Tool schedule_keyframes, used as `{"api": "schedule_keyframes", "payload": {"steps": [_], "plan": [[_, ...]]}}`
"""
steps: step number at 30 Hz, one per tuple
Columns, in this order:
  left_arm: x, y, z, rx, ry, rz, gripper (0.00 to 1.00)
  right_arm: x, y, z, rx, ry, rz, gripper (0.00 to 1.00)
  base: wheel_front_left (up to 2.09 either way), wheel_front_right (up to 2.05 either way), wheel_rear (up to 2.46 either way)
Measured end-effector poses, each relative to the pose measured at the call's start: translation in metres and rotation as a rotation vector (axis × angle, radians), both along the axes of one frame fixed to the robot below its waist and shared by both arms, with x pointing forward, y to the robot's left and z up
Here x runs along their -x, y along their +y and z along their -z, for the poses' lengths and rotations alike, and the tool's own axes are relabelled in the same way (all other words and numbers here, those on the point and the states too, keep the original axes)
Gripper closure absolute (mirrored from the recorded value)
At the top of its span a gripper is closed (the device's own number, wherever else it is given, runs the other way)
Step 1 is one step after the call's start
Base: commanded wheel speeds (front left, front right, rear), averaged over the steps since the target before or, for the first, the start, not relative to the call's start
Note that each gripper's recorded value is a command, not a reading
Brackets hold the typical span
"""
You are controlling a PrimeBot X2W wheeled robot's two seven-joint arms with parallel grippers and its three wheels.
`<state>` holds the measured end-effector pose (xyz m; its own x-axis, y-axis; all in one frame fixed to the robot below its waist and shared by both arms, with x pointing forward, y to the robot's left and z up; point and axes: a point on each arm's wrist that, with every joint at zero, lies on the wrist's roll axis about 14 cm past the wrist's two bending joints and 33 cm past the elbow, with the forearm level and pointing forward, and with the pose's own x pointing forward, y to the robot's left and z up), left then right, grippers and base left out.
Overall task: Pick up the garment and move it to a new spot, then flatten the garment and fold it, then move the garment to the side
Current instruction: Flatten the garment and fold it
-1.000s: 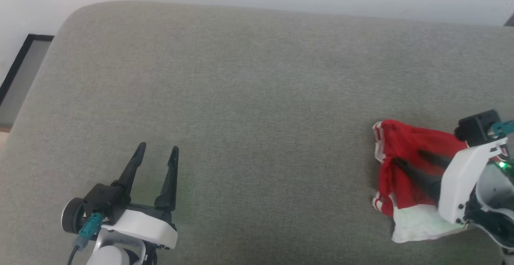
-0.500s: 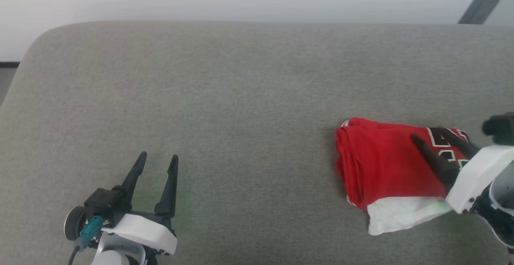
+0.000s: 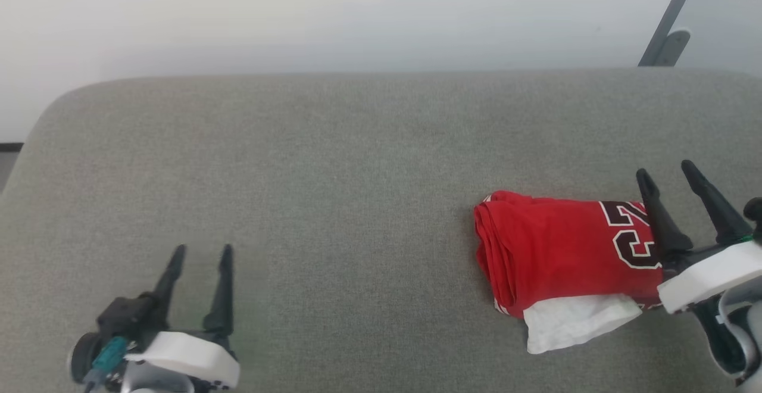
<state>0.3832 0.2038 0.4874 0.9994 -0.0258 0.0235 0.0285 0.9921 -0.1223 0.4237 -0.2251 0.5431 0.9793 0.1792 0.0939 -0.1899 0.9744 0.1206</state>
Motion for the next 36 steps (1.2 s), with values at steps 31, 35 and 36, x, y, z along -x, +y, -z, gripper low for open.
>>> {"api": "schedule_keyframes", "payload": {"steps": [31, 35, 36], "plan": [[0.074, 0.034, -0.011, -0.030, -0.032, -0.124, 0.00, 0.068, -0.025, 0.012, -0.004, -0.036, 0.159, 0.00, 0.00, 0.00, 0.00], [0.074, 0.033, -0.010, -0.030, -0.029, -0.124, 0.00, 0.067, -0.023, 0.012, -0.013, -0.038, 0.156, 0.00, 0.00, 0.00, 0.00], [0.073, 0.033, -0.011, -0.030, -0.032, -0.124, 0.00, 0.067, -0.022, 0.011, -0.014, -0.039, 0.155, 0.00, 0.00, 0.00, 0.00]]}}
